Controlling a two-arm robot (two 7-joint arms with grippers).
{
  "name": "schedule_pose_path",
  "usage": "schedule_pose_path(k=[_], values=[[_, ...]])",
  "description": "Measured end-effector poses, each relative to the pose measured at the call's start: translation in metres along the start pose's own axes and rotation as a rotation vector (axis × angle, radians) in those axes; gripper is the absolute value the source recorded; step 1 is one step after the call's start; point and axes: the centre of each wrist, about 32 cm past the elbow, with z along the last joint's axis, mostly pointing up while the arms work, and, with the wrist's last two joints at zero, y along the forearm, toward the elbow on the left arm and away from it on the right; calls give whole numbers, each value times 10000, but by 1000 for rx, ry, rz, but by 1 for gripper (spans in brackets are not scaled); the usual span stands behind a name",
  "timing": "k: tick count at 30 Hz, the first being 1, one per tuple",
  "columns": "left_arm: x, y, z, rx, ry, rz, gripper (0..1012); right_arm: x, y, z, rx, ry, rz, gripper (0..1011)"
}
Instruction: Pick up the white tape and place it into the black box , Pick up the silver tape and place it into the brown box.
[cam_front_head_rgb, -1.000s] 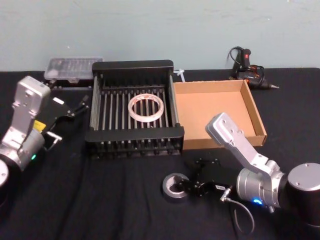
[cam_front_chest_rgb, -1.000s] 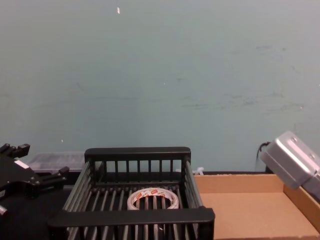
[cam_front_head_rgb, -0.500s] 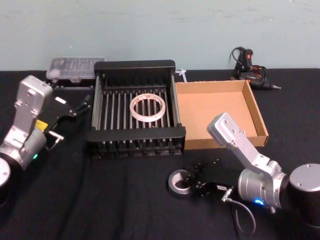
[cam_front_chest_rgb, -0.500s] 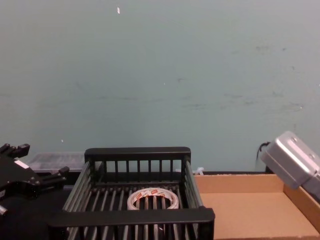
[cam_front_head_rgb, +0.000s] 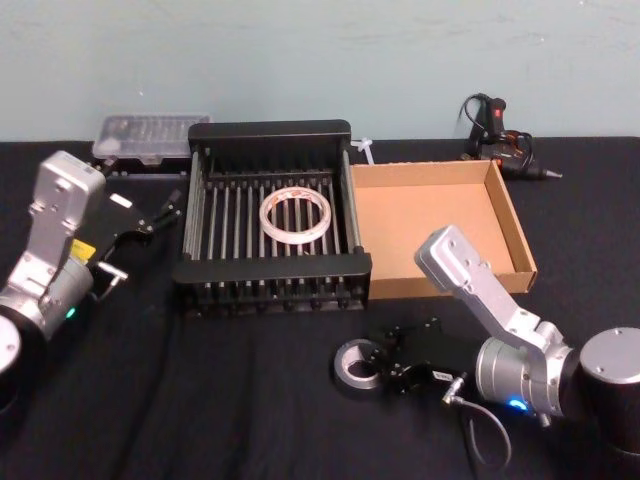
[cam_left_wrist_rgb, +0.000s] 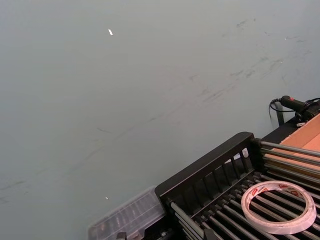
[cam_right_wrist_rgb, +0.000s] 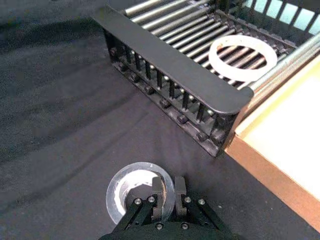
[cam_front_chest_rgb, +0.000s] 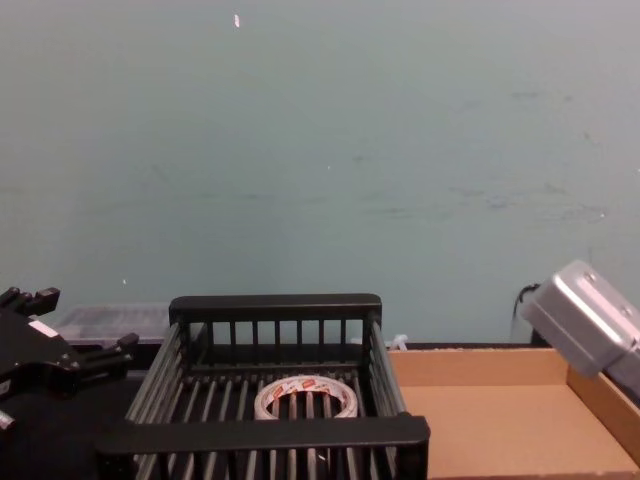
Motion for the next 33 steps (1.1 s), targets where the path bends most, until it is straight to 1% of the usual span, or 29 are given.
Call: schedule_pose_path(k=[7,13,14,15,18,20,23,24,25,26,33], values=[[0,0,0,0,0,0,1001,-9,-23,-16,43,-1,23,157],[0,0,0,0,0,0,1001,-8,-77,-15,108,-1,31,157],[0,0,0,0,0,0,1001,-8,-77,-15,108,-1,31,157],[0,0,0,0,0,0,1001,-8,-92,-16,125,-1,33,157],[0,0,0,0,0,0,1001,-12,-110,-13,146,-1,36,157],[0,0,0,0,0,0,1001,-16,-128,-9,173,-1,40,157],[0,0,0,0,0,0,1001,-20,-142,-8,196,1,41,157],[0,0,0,0,0,0,1001,-23,-153,-11,212,4,39,157],[0,0,0,0,0,0,1001,-23,-153,-11,212,4,39,157],[0,0,0,0,0,0,1001,-26,-164,-15,231,10,32,157],[0,0,0,0,0,0,1001,-37,-217,-34,318,45,-1,157]])
